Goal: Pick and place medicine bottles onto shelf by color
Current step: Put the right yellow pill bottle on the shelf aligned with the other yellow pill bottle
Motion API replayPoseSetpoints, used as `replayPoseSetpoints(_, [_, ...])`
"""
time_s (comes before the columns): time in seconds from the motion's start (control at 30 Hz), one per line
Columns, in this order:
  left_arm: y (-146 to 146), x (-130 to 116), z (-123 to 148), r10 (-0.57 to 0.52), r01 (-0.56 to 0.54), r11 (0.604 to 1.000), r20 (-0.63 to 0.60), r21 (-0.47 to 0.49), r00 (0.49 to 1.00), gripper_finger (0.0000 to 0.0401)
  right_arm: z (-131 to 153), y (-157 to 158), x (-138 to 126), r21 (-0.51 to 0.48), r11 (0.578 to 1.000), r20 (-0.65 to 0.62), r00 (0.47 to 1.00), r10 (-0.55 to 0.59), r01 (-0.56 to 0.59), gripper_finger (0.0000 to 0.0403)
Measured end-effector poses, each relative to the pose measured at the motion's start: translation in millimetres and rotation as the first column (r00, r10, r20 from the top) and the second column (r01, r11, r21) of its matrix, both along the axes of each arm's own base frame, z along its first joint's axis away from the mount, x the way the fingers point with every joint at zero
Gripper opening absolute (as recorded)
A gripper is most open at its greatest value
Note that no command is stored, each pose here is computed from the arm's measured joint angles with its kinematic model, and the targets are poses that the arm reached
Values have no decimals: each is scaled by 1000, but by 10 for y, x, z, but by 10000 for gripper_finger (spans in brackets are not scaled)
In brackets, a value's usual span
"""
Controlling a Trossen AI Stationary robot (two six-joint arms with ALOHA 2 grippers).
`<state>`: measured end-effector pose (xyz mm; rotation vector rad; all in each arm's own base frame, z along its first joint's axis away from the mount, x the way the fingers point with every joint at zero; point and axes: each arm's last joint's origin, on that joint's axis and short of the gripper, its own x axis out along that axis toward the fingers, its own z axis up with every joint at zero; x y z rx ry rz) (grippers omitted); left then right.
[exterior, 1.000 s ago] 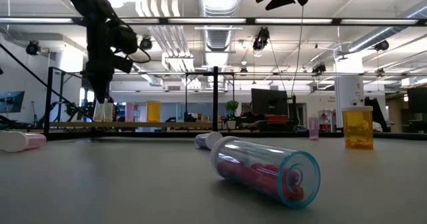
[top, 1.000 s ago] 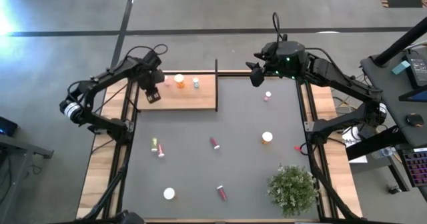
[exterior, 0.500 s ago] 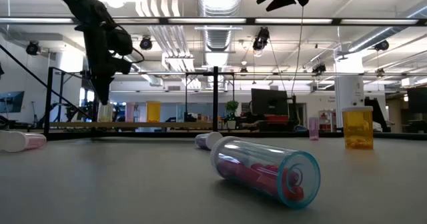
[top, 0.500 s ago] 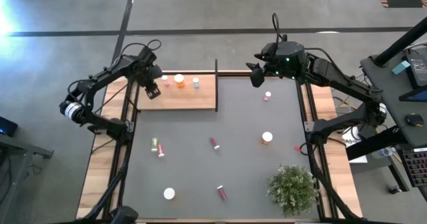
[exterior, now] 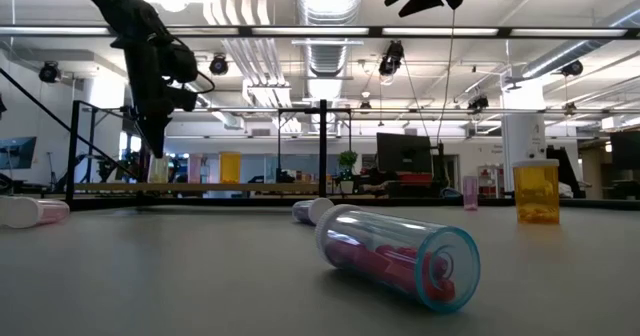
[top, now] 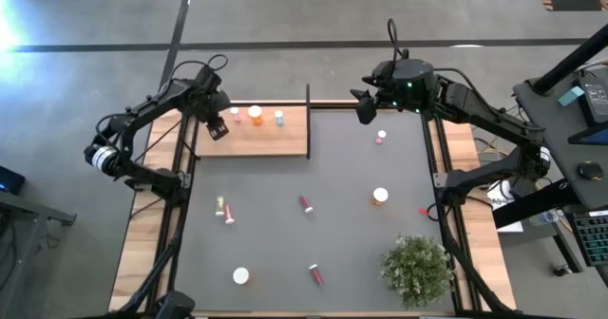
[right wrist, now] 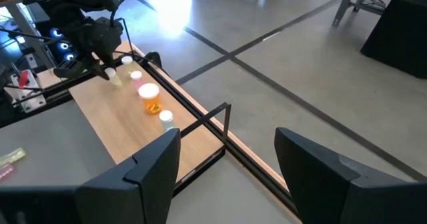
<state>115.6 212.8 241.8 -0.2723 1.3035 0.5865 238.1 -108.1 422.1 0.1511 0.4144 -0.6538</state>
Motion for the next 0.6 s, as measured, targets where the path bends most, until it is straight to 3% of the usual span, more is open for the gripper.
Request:
replayPoseSetpoints(0.33, [-8, 4, -1, -123, 123, 992, -12, 2, 992, 107, 0, 0, 0, 0, 1000, 0, 1000, 0, 0, 233])
replayPoseSetpoints(0.6, [-50, -16, 8, -136, 136, 990, -15, -26, 991, 107, 0, 0, 0, 0, 1000, 0, 1000, 0, 0, 233])
